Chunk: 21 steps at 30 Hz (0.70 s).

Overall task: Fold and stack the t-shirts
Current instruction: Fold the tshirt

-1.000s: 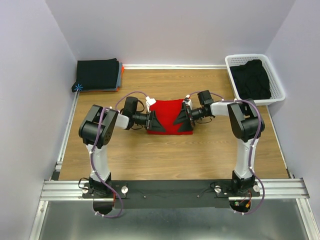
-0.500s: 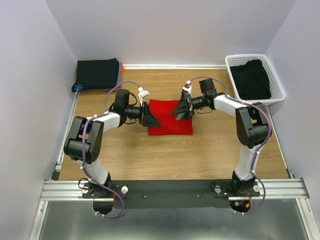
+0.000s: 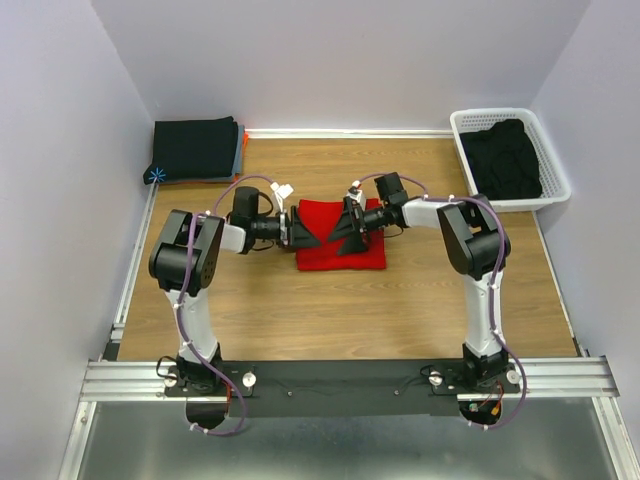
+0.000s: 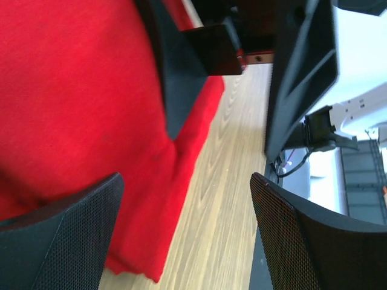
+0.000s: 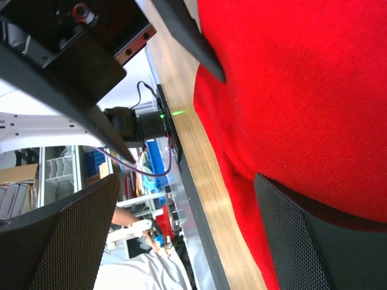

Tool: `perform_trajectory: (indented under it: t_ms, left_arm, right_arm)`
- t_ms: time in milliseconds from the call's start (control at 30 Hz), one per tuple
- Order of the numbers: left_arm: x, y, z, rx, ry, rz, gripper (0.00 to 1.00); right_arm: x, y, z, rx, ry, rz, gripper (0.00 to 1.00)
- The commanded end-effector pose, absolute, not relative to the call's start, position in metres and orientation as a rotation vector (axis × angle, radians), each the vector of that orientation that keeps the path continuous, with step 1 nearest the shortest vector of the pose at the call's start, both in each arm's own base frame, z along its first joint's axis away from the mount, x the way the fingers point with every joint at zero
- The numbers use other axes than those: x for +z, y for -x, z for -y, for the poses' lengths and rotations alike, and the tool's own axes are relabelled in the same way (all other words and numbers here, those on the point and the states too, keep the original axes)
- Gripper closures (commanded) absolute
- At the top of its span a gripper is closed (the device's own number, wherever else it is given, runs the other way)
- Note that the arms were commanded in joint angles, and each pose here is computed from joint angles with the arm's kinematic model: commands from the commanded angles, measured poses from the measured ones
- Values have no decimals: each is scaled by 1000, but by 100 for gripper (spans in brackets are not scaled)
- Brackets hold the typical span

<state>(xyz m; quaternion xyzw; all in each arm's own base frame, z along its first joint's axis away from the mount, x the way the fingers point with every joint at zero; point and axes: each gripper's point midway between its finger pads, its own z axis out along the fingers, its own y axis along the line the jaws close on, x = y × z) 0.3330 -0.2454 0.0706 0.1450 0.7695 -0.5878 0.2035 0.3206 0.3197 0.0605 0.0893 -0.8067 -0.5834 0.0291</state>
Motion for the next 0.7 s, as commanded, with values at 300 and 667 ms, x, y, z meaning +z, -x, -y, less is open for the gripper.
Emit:
perform_trajectory:
  t_ms: [300, 667]
  left_arm:
    - [139, -349, 235, -1557, -530, -1961, 7]
    - [139, -422, 268, -1527, -451, -1927, 5]
  right_arm:
    - [145, -344, -316, -1975, -399, 2532, 0]
    - [96, -438, -267, -1982, -227, 2697, 0]
